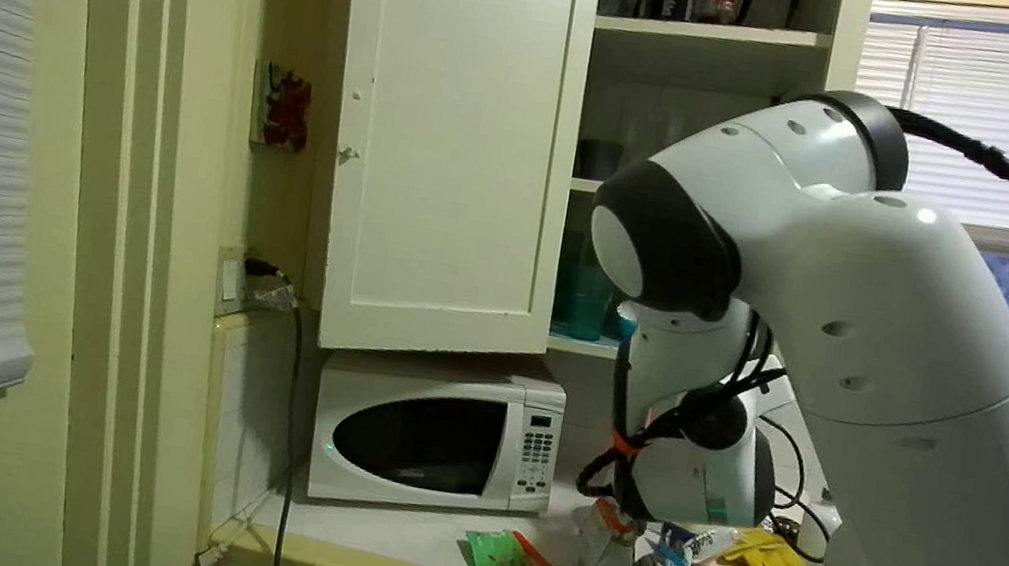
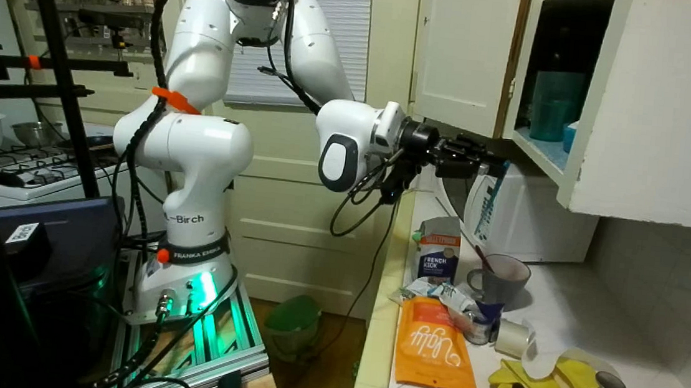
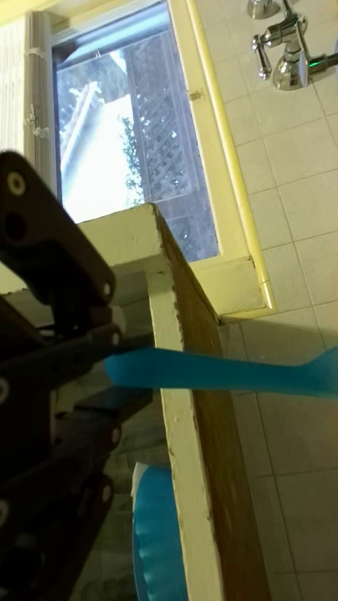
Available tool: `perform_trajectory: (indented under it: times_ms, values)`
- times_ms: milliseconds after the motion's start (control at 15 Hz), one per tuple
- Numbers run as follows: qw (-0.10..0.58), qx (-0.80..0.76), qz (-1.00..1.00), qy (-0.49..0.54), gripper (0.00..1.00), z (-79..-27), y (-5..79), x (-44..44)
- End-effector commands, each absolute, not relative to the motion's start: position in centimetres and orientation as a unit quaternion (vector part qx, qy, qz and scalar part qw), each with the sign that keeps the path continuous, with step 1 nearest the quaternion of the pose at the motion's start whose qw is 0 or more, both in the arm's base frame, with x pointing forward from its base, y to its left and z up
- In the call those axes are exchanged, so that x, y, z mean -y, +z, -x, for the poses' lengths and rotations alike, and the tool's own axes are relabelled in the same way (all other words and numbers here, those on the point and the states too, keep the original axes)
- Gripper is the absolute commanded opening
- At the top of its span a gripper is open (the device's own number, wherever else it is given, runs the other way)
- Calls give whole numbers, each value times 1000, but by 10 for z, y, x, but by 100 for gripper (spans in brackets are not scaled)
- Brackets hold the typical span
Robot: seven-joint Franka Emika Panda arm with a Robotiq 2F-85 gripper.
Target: Place the blue butter knife inside the cup
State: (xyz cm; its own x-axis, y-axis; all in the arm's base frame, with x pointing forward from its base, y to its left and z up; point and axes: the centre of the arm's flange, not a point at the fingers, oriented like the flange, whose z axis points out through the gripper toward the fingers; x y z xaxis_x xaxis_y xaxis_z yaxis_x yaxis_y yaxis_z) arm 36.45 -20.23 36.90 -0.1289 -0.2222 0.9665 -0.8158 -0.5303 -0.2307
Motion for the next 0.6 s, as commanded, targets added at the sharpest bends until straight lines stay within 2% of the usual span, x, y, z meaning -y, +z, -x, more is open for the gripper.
perform_trajectory:
  times_ms: [0,267,533]
  values:
    - [250,397,-614,635,6,-357,355,184]
    - [266,379,-605,648,6,-362,331,185]
    - [230,364,-622,654,6,-380,317,187]
